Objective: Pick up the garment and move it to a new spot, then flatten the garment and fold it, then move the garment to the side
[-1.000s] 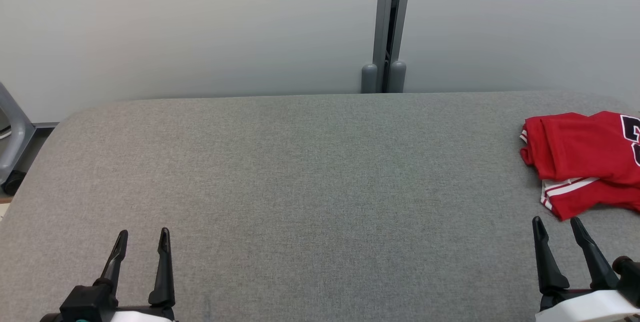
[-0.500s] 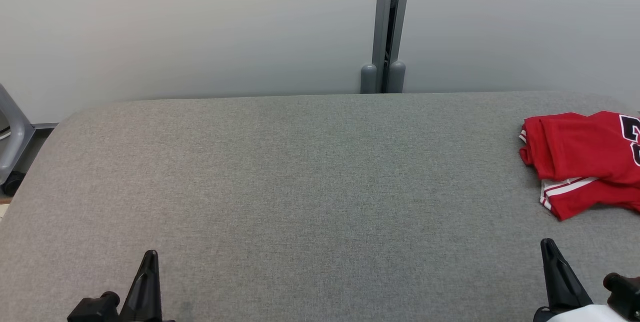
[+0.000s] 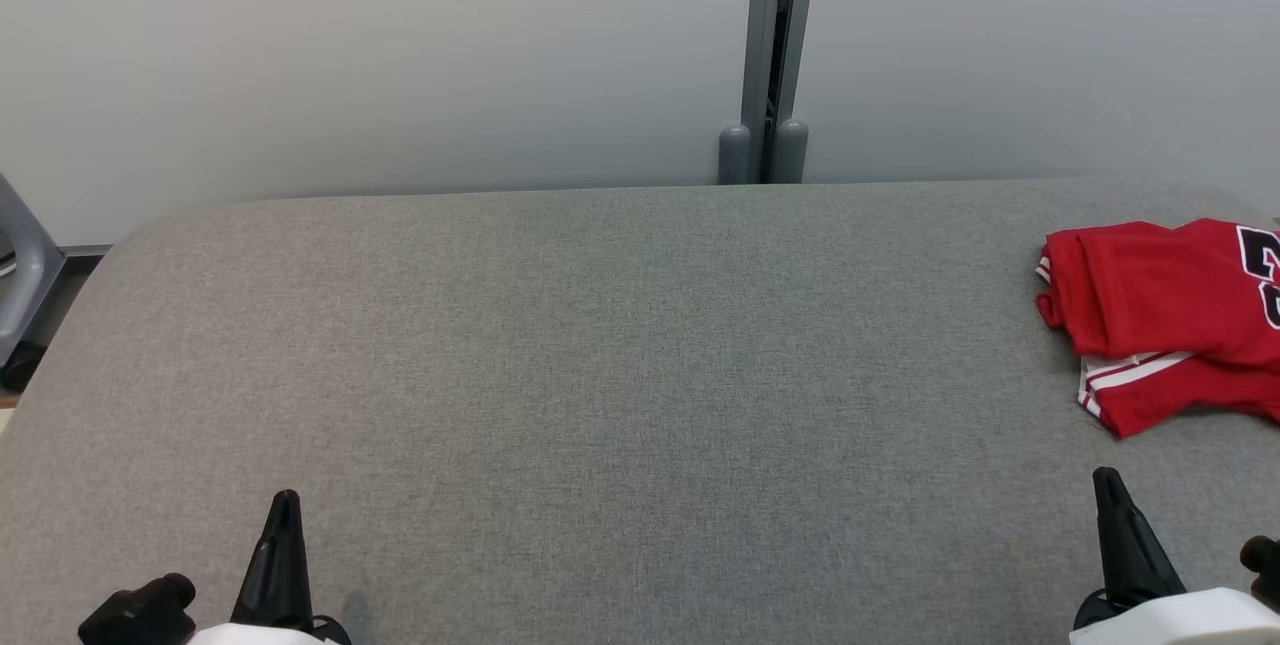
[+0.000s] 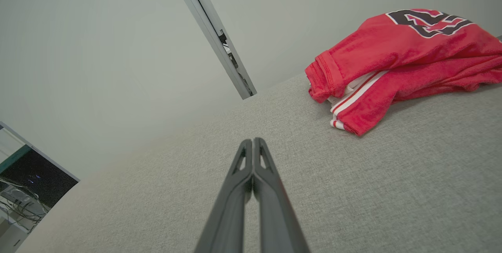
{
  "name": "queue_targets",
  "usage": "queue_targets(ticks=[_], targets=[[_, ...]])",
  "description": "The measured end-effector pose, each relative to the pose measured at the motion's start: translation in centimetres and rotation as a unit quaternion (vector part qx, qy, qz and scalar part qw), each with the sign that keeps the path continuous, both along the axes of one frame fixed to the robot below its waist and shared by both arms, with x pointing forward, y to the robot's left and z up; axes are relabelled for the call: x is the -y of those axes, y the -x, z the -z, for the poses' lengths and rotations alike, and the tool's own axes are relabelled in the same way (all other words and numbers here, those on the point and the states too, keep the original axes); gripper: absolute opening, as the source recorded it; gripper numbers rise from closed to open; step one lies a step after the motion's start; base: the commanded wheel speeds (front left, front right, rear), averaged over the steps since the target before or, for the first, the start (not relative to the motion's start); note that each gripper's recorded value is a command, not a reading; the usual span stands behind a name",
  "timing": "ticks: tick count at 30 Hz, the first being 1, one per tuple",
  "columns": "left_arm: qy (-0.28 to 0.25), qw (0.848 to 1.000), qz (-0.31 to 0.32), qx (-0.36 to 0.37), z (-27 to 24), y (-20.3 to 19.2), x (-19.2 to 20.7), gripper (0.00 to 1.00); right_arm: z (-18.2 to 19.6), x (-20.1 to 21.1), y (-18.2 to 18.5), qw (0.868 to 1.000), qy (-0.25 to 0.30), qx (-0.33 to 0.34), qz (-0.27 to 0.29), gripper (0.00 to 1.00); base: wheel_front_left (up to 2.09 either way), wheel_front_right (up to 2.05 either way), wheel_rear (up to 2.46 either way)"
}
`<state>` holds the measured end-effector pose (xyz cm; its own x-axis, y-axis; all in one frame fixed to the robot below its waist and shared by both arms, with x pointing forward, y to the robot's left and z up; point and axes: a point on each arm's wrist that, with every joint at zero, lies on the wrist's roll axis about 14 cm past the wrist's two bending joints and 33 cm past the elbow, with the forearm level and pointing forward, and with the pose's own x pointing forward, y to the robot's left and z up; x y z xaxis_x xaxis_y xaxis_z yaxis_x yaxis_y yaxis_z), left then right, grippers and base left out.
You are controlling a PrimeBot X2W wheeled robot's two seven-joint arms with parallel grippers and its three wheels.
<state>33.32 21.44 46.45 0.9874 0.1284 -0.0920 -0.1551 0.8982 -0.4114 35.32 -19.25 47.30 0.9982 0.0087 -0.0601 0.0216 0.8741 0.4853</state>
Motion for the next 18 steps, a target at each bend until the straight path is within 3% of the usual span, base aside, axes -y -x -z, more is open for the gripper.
queue_targets(ticks=[18], targets=[[0.140,0.990,-0.011,0.007,-0.4,-1.2,0.0,0.00,-0.4,0.5,-0.8,0.992,-0.128,-0.006,0.022,0.00,0.00,0.00,0.00]])
